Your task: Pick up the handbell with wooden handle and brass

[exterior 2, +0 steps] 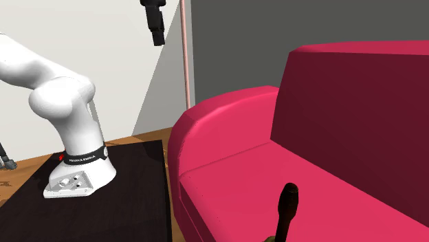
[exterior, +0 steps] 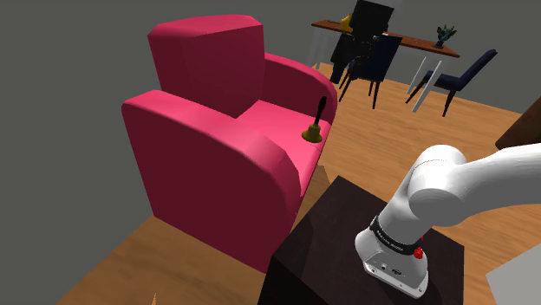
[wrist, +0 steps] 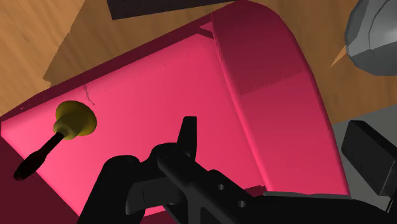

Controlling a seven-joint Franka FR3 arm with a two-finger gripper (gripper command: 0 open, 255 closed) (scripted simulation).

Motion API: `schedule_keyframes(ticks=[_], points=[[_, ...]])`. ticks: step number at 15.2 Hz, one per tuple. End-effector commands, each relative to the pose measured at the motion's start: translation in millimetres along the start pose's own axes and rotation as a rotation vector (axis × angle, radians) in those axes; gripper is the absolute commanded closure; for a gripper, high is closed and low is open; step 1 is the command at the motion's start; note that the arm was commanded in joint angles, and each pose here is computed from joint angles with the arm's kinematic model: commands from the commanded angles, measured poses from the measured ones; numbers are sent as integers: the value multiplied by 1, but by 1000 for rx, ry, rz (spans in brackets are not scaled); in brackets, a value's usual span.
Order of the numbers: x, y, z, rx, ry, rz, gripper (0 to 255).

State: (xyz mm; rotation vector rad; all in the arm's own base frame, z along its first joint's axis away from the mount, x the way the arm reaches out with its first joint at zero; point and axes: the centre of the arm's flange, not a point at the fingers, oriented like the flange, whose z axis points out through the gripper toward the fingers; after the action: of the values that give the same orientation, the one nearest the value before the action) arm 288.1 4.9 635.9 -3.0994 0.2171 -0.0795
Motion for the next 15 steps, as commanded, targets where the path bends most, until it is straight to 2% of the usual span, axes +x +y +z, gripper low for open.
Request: schedule_keyframes(ticks=[1, 15], points=[[0, 0, 0, 0, 0, 0, 0], [94, 139, 77, -12, -15, 37, 0]])
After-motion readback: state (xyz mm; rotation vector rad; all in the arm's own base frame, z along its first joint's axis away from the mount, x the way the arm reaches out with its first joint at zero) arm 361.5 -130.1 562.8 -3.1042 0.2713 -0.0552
